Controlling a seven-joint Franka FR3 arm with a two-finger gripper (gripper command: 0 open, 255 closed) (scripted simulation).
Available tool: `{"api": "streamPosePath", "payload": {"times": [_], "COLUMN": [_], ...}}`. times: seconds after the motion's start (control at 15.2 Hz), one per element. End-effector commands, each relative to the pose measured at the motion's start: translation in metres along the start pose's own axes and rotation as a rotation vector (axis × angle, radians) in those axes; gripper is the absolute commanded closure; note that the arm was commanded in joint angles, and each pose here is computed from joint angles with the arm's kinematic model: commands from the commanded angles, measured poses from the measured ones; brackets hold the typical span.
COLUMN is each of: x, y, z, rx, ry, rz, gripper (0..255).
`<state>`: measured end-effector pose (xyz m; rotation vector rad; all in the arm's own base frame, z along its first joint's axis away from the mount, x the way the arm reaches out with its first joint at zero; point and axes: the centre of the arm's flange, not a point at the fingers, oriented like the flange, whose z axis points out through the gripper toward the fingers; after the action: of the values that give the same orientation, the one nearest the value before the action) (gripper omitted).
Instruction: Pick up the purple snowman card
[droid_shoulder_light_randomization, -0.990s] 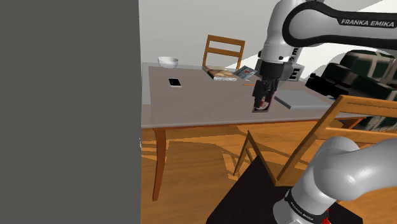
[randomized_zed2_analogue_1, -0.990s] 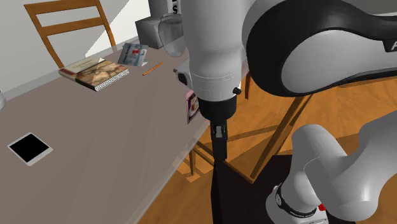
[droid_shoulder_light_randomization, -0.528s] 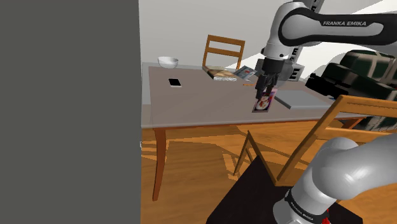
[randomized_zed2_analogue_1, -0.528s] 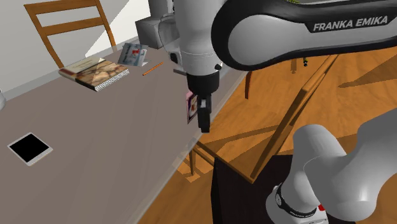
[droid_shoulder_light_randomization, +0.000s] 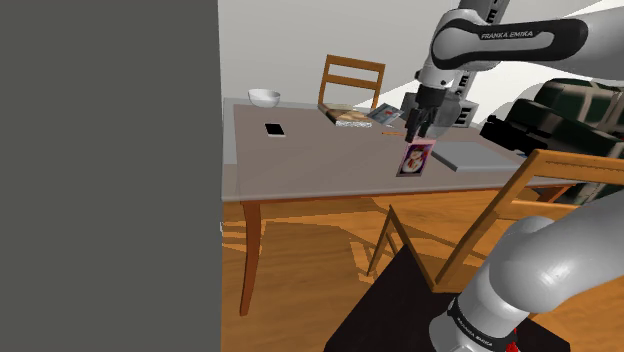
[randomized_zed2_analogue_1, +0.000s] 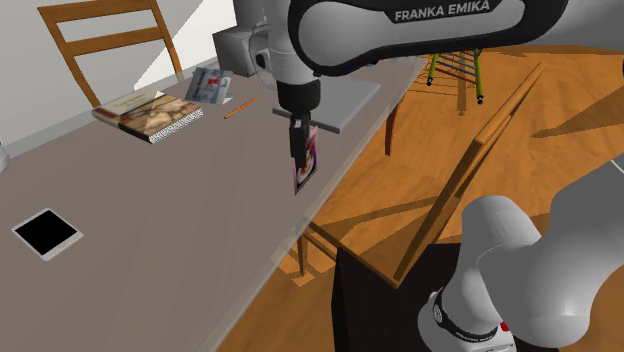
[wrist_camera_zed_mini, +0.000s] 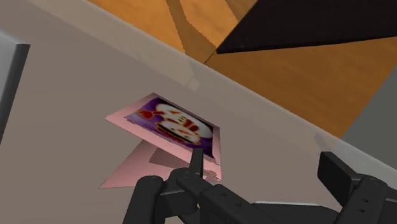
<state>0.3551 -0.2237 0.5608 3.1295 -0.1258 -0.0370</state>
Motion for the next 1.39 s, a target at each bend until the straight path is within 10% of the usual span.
{"api": "streamPosePath", "payload": {"times": [0.0,0.73,0.79,1.32], "x": [0.006,0.015,0.015,0.015], "y": [0.022,0.044,0.044,0.044], "z": [0.000,0.040,0.040,0.040], "rx": [-0.004,-0.006,-0.006,-0.006], "ry": [0.013,0.025,0.025,0.025], "rz": [-0.003,-0.005,-0.005,-0.005], "gripper": [0,0,255,255]}}
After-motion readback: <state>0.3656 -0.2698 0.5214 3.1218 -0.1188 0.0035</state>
